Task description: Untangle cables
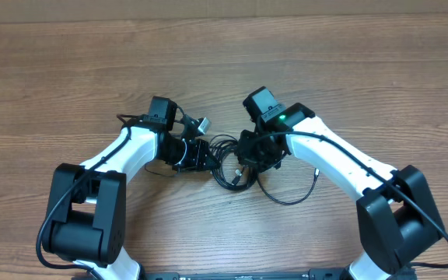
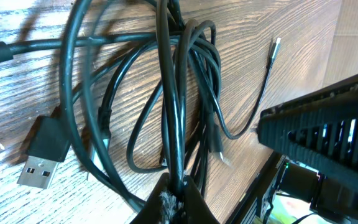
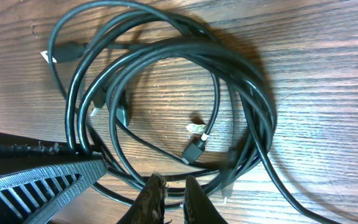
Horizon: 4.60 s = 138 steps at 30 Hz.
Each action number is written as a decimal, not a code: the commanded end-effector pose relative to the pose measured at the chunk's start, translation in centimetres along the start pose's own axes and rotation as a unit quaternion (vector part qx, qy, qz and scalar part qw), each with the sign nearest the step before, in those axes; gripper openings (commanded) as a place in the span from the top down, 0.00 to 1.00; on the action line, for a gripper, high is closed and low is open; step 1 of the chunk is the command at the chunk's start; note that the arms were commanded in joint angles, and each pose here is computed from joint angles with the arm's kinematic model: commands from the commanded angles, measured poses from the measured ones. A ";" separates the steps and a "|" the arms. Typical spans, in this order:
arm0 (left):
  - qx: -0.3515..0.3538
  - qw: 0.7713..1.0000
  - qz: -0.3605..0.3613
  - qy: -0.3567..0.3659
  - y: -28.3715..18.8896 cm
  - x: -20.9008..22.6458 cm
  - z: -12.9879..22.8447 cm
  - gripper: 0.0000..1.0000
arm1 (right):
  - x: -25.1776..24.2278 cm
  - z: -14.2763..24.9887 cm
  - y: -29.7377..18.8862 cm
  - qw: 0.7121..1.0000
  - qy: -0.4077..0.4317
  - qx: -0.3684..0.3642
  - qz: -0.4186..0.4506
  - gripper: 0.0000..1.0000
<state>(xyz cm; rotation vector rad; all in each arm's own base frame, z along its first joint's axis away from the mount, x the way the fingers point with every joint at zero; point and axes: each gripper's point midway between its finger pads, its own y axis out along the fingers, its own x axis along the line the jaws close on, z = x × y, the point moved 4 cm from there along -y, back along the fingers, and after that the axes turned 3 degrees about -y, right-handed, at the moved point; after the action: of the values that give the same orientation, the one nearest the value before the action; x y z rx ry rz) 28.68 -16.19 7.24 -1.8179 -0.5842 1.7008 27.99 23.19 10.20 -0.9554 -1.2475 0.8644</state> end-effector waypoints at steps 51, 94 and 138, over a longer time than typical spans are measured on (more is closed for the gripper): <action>0.010 1.000 0.013 0.003 0.4 0.1 0.4 0.96 | -3.2 1.3 3.8 0.998 0.047 -0.005 0.033 0.71; 0.010 1.000 0.012 0.003 0.4 0.2 0.4 0.95 | -3.1 1.9 4.4 0.996 0.068 -0.021 0.052 0.80; 0.009 1.000 0.003 0.002 0.4 0.4 0.4 0.96 | -2.0 2.0 5.3 0.996 0.072 -0.037 0.029 0.80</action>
<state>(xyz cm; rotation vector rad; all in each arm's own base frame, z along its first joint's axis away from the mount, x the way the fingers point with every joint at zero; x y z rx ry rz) 28.67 -16.21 7.27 -1.8193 -0.5813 1.7028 25.79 23.58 4.96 -1.0881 -1.1418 0.7765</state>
